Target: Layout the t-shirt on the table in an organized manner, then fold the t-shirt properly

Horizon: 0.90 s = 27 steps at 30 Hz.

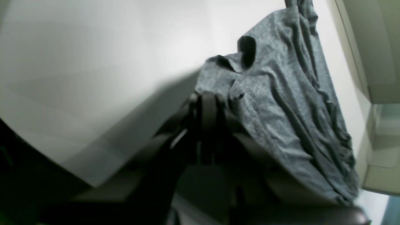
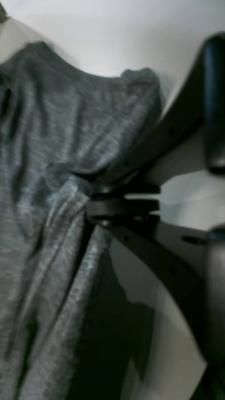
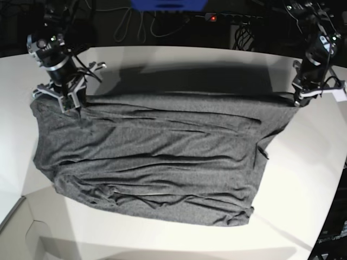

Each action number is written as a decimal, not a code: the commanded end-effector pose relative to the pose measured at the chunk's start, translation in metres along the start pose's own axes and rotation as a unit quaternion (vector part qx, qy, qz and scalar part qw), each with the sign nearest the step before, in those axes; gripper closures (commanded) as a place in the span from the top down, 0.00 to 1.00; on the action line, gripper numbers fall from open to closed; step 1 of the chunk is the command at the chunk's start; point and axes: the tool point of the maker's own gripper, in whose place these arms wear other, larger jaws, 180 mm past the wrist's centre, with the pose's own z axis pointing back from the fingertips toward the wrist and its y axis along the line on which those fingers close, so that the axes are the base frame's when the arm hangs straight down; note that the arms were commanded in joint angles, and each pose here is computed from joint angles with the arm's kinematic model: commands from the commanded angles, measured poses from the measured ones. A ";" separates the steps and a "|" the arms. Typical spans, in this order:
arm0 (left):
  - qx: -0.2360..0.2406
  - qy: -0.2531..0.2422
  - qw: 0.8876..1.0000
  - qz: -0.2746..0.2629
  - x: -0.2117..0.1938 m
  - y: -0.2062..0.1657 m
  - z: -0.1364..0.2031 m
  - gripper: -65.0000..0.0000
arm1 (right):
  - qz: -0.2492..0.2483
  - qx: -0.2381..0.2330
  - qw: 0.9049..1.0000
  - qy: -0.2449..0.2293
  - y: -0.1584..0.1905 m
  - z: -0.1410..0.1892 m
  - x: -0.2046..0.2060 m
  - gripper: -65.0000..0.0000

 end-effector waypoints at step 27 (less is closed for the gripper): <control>0.018 0.065 0.998 -0.006 -0.044 0.021 0.016 0.00 | -0.016 0.000 0.997 0.081 0.008 0.040 -0.068 0.00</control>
